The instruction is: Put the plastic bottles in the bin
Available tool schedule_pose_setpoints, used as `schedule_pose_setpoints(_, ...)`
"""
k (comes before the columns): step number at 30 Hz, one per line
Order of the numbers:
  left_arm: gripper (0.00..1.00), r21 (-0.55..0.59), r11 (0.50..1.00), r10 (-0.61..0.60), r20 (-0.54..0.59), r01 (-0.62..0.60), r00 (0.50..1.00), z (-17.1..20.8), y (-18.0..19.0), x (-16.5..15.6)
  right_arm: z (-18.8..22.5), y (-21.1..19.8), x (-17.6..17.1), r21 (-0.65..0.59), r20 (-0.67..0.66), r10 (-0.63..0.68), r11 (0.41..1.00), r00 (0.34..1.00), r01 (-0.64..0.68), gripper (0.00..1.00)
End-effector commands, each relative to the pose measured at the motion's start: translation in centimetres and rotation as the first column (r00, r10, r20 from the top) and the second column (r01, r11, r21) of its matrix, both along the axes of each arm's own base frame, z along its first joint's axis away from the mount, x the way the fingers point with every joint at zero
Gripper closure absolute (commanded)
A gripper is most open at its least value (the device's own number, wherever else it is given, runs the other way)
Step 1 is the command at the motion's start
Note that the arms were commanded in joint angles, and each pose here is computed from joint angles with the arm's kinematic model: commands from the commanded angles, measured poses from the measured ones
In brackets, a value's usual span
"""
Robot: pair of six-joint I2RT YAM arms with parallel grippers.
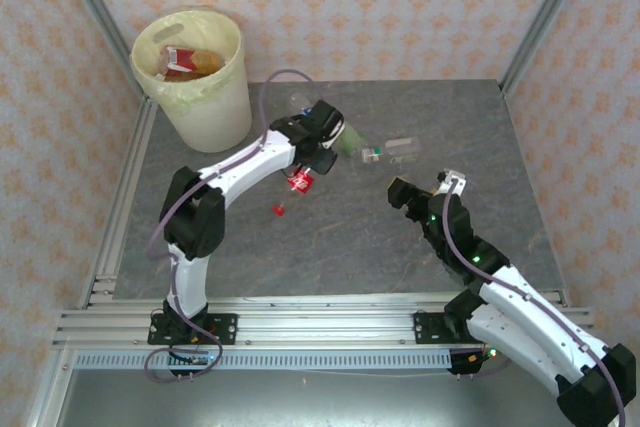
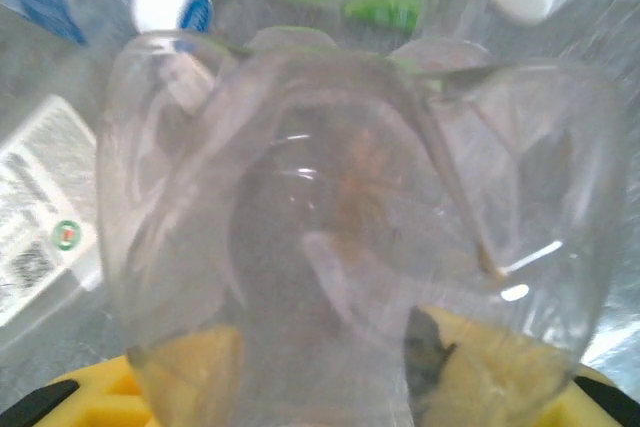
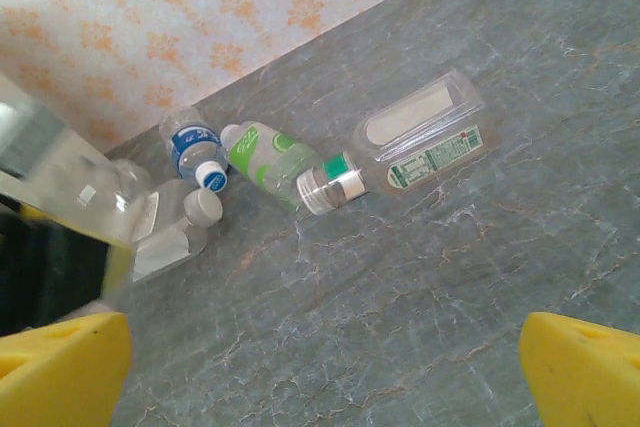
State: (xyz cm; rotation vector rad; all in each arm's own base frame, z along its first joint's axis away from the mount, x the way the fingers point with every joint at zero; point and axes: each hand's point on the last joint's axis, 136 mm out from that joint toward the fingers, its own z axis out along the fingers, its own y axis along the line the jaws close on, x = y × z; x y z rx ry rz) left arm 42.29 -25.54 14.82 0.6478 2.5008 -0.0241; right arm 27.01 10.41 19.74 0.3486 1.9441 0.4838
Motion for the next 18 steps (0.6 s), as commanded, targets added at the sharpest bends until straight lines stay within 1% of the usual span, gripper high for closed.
schedule_pose_setpoints(1, 0.64, -0.133, 0.990, 0.058, 0.156, -0.037, 0.986, 6.3, 0.0, 0.9, 1.1, 0.7, 0.5, 0.010, 0.034, 0.026, 1.000, 0.999, -0.026, 0.01)
schedule_pose_setpoints(6, 0.64, -0.267, 0.962, 0.143, 0.297, -0.061, 0.944, 12.8, 1.5, 0.8, 1.3, 0.9, 0.8, 0.021, 0.044, 0.030, 0.999, 0.999, -0.031, 0.01)
schedule_pose_setpoints(8, 0.64, -0.320, 0.945, 0.183, 0.346, -0.067, 0.920, 15.1, 2.3, 0.8, 1.4, 0.9, 0.8, 0.023, 0.047, 0.027, 0.999, 0.999, -0.028, 0.01)
schedule_pose_setpoints(11, 0.64, -0.387, 0.916, 0.277, 0.412, -0.109, 0.868, 18.4, 4.6, 0.9, 1.2, 0.9, 0.7, 0.020, 0.044, 0.029, 0.999, 0.999, -0.030, 0.01)
schedule_pose_setpoints(14, 0.64, -0.424, 0.889, 0.385, 0.483, -0.174, 0.787, 21.7, 7.8, 0.9, 1.1, 1.0, 0.7, 0.020, 0.045, 0.036, 0.999, 0.998, -0.036, 0.01)
schedule_pose_setpoints(18, 0.64, -0.435, 0.857, 0.500, 0.577, -0.275, 0.646, 26.2, 12.6, 0.4, 1.0, 1.1, 0.8, 0.009, 0.057, 0.045, 0.999, 0.997, -0.046, 0.01)
